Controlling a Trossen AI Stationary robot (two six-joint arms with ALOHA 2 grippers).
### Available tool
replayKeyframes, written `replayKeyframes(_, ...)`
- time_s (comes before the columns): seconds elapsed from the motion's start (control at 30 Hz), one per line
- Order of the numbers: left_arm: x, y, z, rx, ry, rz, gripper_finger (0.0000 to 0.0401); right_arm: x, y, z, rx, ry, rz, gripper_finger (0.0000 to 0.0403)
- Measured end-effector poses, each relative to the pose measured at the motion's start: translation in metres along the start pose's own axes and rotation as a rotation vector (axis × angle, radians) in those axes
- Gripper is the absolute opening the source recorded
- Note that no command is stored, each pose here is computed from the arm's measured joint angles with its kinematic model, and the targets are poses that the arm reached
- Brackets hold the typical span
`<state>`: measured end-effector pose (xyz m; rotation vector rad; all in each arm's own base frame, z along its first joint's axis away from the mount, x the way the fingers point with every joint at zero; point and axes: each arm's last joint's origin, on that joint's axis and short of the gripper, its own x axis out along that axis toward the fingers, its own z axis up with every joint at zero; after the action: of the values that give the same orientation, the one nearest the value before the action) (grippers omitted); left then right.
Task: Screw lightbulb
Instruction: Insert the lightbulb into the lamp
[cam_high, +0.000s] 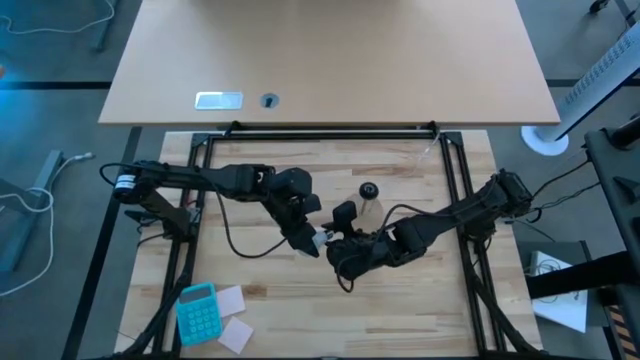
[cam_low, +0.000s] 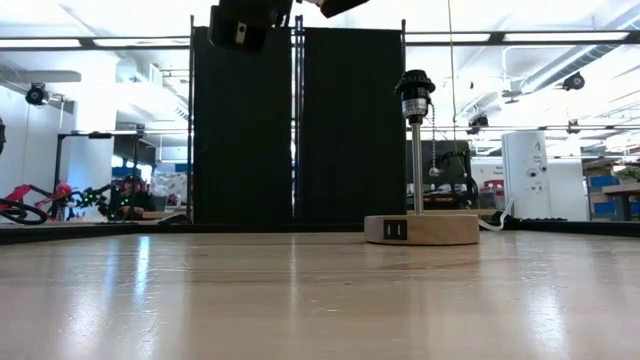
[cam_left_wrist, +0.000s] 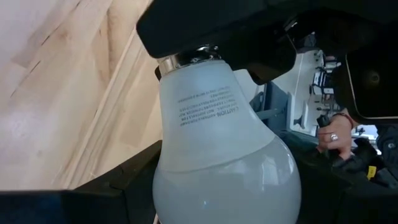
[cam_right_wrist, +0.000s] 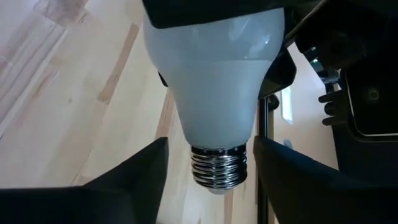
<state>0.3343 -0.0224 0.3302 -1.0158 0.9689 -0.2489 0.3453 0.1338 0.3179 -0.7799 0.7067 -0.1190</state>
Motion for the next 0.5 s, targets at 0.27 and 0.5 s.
replayKeyframes(0.27,0.0001,-0.0002,-0.0001,0.010,0.000,0.000,0.0263,0.0001,0.0001,-0.0001,-0.001,0.001,0.000,0.0182)
replayKeyframes(0.5,0.0002,-0.0002,-0.0002,0.009,0.001,0.000,0.0263,0.0001,0.0001,0.0000,-0.009,0.001,-0.001,0.0134)
